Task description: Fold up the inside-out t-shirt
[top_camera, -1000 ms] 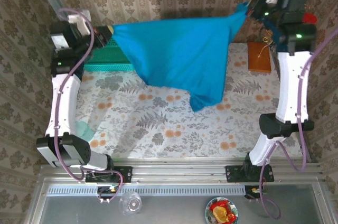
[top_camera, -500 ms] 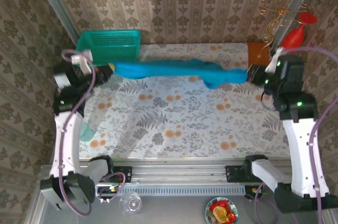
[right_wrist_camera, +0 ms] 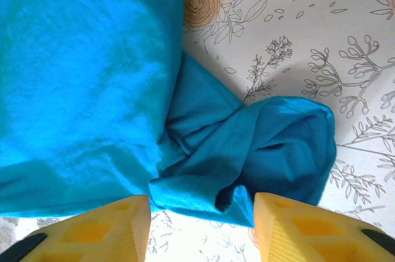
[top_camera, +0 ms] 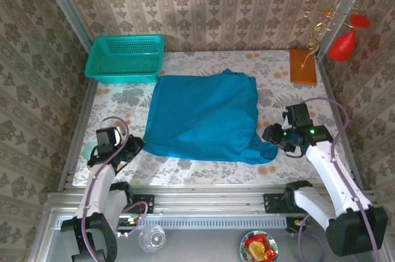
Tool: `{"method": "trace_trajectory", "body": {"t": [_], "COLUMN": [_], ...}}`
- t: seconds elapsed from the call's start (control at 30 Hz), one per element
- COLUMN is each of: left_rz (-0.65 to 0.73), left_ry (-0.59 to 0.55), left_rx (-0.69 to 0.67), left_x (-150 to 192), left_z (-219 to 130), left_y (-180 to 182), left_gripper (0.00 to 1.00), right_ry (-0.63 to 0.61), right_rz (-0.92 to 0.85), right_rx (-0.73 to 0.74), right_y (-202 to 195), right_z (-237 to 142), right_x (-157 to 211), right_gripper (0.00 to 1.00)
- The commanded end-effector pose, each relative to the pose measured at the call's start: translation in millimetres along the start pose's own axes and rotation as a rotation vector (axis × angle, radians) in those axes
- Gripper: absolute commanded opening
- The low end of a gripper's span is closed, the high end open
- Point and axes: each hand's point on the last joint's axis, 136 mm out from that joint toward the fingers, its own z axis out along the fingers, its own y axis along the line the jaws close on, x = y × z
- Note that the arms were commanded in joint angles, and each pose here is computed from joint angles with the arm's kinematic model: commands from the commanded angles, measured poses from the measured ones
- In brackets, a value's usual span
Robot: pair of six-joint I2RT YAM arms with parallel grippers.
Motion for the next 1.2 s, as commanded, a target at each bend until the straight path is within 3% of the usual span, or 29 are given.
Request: {"method": "trace_trajectory", "body": {"t": [0.0,0.23,0.5,0.63,0.77,0.87,0.93,0.97,1.1,1.17], "left_rz": [0.031,0.051,0.058,0.06,0.062,0.06,0.061,0.062,0.064,0.06], "left_ry": [-0.043,-0.028,-0.027,-0.03,-0.034,-0.038,-0.044,-0.046,-0.05,-0.048], "left_rx": [-0.014,-0.023,-0.019,-0.014,-0.014,-0.014,-0.014,-0.015,-0.026,-0.032], "left_x": [-16,-17,-14,-15,-16,-17,-18,-18,-19,-18], "left_z": [-3,-1,-1,-1,-2,-2,-3,-3,-3,-3], "left_y": [-6,-7,-7,-9,-9,-9,-10,-10,-8,-7], "left_gripper": [0.11,0.07,0.03,0.02,0.01,0.0,0.0,0.0,0.0,0.0], "right_ry": [0.031,0.114,0.044,0.081,0.11,0.11,0.071,0.043,-0.092,-0.173], "right_rz": [-0.018,-0.069,-0.088,-0.105,-0.077,-0.045,-0.016,0.001,0.108,0.196], "right_rx": [0.037,0.155,0.306,0.439,0.436,0.449,0.445,0.437,0.434,0.503], "right_y": [-4,-14,-34,-54,-57,-62,-63,-63,-77,-94], "right_z": [21,57,74,81,90,88,80,74,45,23], "right_x": [-1,8,-14,-16,-8,-6,-8,-10,-15,-14], "right_gripper": [0.49,0.5,0.53,0.56,0.54,0.34,0.08,0.0,0.0,0.0]}}
